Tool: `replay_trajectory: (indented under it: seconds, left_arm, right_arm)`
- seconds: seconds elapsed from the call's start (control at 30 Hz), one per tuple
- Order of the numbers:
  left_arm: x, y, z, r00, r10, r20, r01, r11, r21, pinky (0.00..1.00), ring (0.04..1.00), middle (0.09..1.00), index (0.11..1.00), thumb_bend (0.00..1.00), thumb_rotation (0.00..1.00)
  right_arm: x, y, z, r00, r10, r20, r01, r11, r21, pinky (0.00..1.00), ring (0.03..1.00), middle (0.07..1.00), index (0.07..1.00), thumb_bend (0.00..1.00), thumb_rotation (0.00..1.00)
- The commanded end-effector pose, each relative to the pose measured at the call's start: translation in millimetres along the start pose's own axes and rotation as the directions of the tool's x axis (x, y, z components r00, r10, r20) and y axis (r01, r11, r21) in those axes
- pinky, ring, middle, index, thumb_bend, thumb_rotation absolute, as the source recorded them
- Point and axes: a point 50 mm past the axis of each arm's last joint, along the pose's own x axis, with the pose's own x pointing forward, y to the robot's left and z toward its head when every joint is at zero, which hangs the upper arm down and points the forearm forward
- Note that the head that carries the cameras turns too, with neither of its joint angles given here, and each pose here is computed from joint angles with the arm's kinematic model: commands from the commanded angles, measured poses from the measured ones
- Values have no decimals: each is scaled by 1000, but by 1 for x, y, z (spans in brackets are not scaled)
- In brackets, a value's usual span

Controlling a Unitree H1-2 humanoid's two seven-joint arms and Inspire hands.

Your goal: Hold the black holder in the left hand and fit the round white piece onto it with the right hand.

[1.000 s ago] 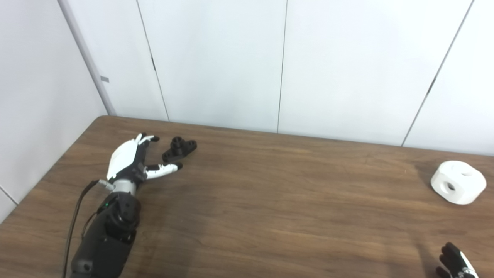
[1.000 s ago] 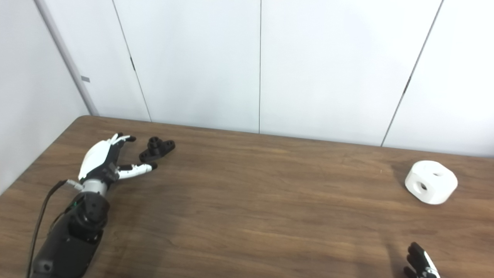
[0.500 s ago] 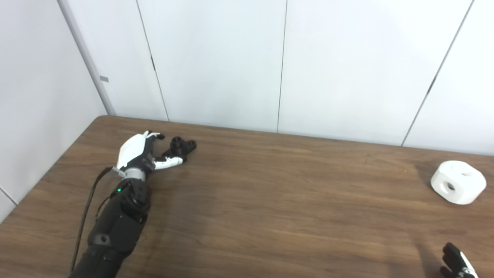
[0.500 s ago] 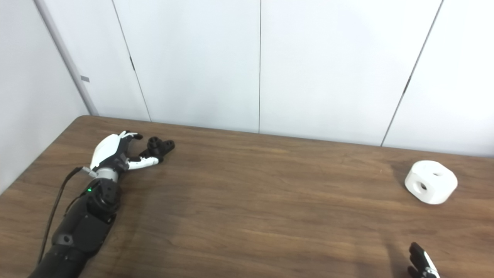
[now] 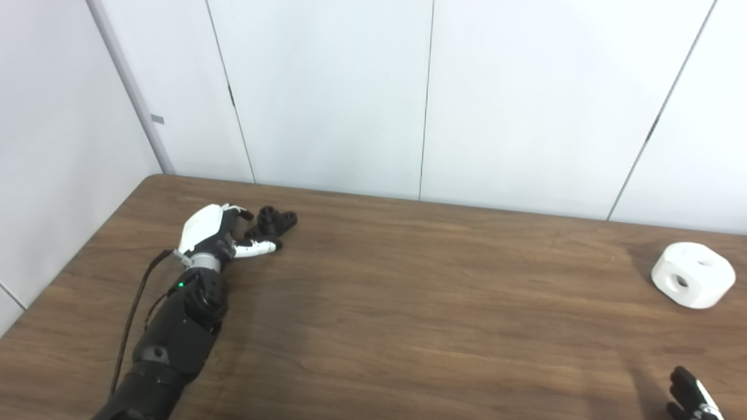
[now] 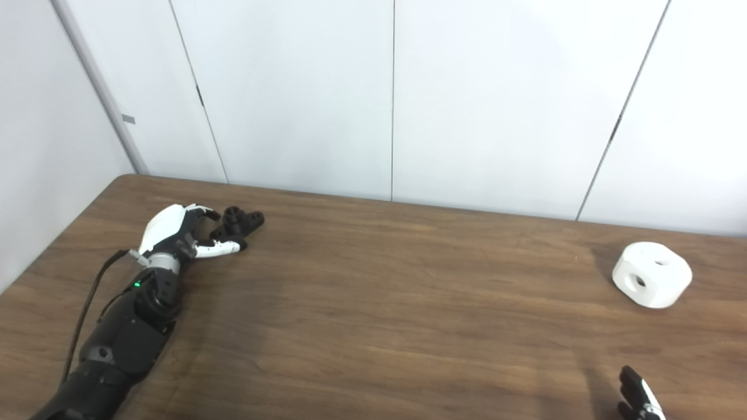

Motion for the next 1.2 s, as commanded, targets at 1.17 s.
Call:
replay_trajectory:
  seconds: [1.17]
  left_arm:
    - [14, 28, 15, 992, 96, 85, -96, 995, 3, 1000, 949, 867, 539, 666, 160]
  right_arm:
    - [4, 14, 0, 999, -42, -3, 42, 998, 41, 915, 946, 933, 913, 531, 955]
